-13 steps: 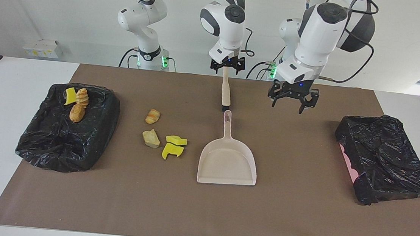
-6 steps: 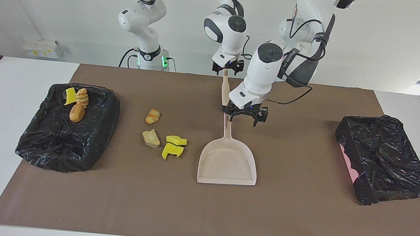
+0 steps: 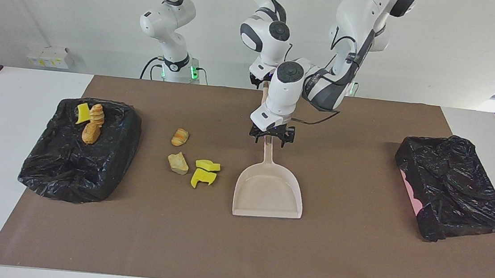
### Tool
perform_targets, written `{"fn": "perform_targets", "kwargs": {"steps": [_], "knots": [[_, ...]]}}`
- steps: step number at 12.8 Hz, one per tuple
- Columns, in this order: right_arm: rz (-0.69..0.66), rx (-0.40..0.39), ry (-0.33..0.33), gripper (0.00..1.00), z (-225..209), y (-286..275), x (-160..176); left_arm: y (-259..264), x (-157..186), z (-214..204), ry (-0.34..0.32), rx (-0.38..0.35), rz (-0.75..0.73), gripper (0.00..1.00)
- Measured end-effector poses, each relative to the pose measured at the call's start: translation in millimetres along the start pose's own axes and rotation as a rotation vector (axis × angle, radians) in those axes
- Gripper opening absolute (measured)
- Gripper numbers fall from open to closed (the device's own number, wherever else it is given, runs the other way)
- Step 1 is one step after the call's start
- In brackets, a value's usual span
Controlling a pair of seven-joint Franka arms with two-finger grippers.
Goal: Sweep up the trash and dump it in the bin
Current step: 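Reach the left gripper to the dustpan while the right gripper reaches the brush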
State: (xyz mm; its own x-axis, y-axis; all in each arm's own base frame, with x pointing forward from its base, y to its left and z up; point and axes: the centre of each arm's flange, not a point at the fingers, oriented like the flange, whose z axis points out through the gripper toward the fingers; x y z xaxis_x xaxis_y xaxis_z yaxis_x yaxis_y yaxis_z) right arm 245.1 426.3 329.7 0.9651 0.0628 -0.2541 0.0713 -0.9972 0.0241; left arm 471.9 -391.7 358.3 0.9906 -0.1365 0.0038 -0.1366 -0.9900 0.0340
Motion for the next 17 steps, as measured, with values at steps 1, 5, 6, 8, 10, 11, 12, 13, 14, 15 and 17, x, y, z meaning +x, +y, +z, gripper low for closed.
{"fn": "perform_targets", "kwargs": {"steps": [1, 5, 6, 8, 10, 11, 12, 13, 14, 15, 17], "knots": [[0.0, 0.0, 0.0, 0.28, 0.2, 0.1, 0.0, -0.3, 1.2, 1.3, 0.009, 0.005, -0.001, 1.0], [0.002, 0.001, 0.0, 0.26, 0.0, -0.2, 0.9, -4.6, 5.4, 1.8, 0.035, 0.028, 0.008, 0.65], [0.004, 0.0, -0.002, 0.26, -0.7, 0.2, 1.6, -5.4, 6.3, 1.6, 0.04, 0.031, 0.009, 0.51], [0.017, -0.012, -0.022, 0.26, -9.3, 3.7, 6.7, -6.3, 7.1, 1.5, 0.043, 0.032, 0.01, 0.31], [0.061, -0.002, -0.033, 0.26, -37.0, 18.1, 23.4, -6.9, 7.9, 0.9, 0.045, 0.034, 0.027, 0.31], [0.099, 0.011, -0.036, 0.26, -55.7, 33.4, 35.1, -9.7, 10.1, -0.3, 0.048, 0.036, 0.058, 0.31], [0.138, 0.023, -0.04, 0.26, -76.8, 54.2, 46.8, -16.7, 14.7, -2.4, 0.047, 0.041, 0.101, 0.31], [0.16, 0.03, -0.045, 0.26, -92.3, 71.4, 53.6, -24.9, 19.1, -6.2, 0.043, 0.051, 0.15, 0.31], [0.177, 0.036, -0.049, 0.26, -104.3, 85.8, 58.4, -34.4, 22.3, -11.6, 0.032, 0.067, 0.221, 0.31], [0.197, 0.04, -0.052, 0.26, -112.9, 97.8, 63.1, -44.6, 24.6, -17.8, 0.017, 0.086, 0.31, 0.31], [0.237, 0.035, -0.049, 0.26, -120.1, 118.4, 76.6, -67.2, 28.4, -30.1, -0.02, 0.119, 0.493, 0.31]]}}
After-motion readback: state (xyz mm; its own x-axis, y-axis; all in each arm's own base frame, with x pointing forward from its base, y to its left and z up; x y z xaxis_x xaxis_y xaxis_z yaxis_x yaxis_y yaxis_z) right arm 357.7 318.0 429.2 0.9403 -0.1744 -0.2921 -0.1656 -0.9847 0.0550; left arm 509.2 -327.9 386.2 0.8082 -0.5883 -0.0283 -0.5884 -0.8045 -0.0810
